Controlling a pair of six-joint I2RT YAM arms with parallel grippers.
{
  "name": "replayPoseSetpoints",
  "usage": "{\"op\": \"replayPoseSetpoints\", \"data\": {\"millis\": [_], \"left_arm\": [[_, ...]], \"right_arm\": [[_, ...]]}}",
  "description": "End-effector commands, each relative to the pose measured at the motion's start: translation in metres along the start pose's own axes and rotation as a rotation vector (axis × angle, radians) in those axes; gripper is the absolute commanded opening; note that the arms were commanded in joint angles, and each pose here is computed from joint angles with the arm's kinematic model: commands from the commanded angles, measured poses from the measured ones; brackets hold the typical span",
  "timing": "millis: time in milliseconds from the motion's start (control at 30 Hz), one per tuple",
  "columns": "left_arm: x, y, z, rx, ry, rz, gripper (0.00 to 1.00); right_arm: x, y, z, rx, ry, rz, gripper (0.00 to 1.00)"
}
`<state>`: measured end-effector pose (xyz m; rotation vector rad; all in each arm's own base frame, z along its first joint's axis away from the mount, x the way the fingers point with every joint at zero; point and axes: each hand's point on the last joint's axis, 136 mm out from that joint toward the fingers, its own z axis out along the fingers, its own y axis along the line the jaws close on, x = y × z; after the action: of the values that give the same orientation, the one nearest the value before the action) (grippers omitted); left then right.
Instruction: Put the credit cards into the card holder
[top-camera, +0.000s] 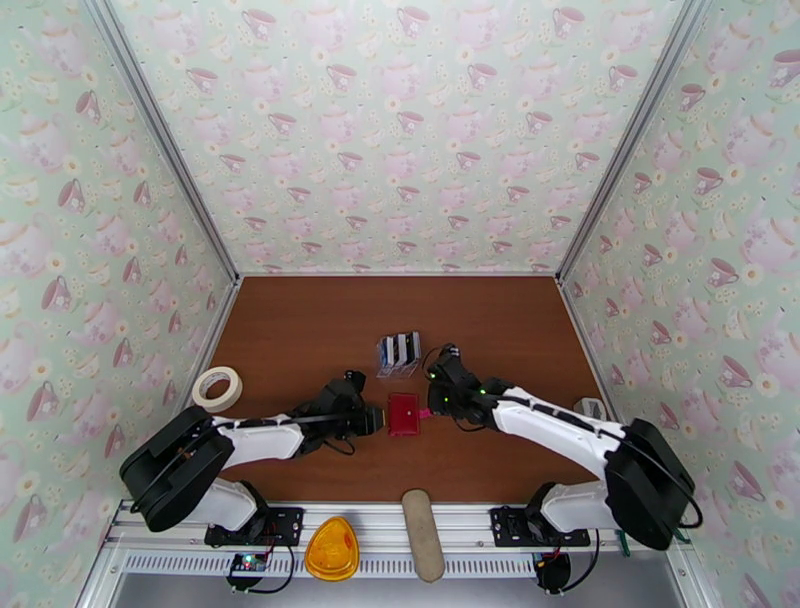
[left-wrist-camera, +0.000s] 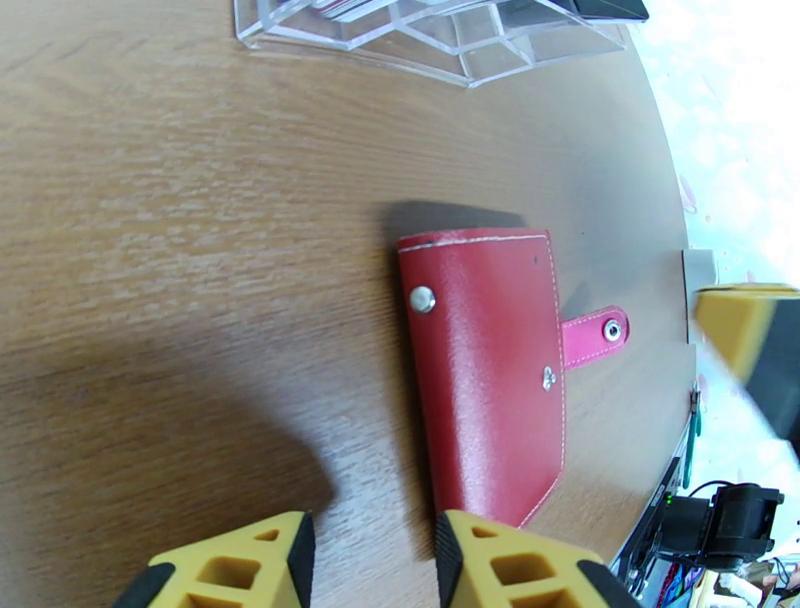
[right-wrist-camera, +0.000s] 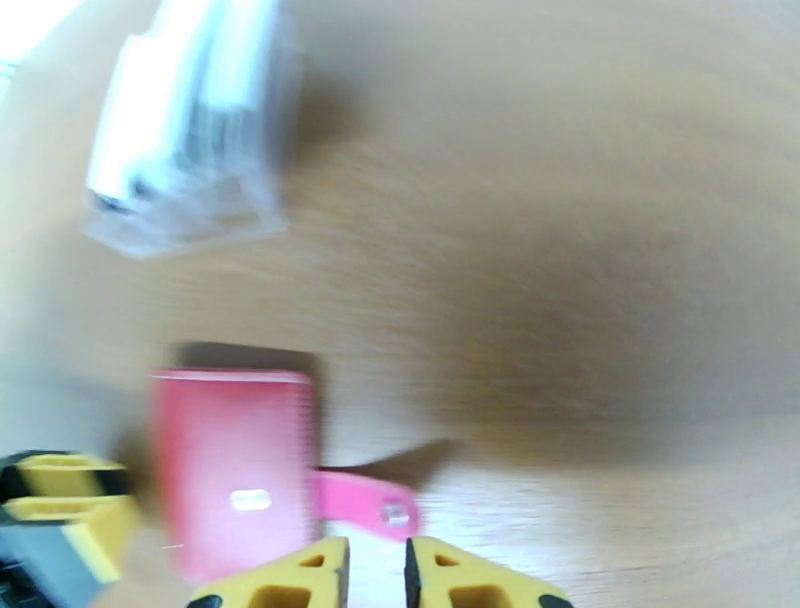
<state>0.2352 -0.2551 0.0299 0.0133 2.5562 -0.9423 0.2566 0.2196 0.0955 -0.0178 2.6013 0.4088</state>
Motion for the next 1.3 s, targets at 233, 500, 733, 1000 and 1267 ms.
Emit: {"op": "replayPoseSetpoints", "data": {"millis": [233,500,733,1000,1267], "left_arm": [[-0.002,-0.006,0.004,0.002,0.033,0.026,0.38],[0.002,-0.009,0.007,0.014,0.064,0.030,0.37],[0.002,-0.003,0.012,-0.022,0.079,0.030,0.27],[0.005,0.003,0.017,-0.053,0.103,0.035,0.26],[0.005,0.005,0.024,-0.065,0.115,0.032,0.26]], "right_arm": [[0.020,0.037,0.029,-0.175,0.107,0.002,0.26],[0.033,0.030,0.047,-0.150,0.143,0.005,0.34],[0.039,0.032,0.057,-0.161,0.169,0.015,0.37],[0.043,0.023,0.058,-0.129,0.169,0.021,0.42],[0.049,0.018,0.066,-0.124,0.182,0.033,0.44]]}}
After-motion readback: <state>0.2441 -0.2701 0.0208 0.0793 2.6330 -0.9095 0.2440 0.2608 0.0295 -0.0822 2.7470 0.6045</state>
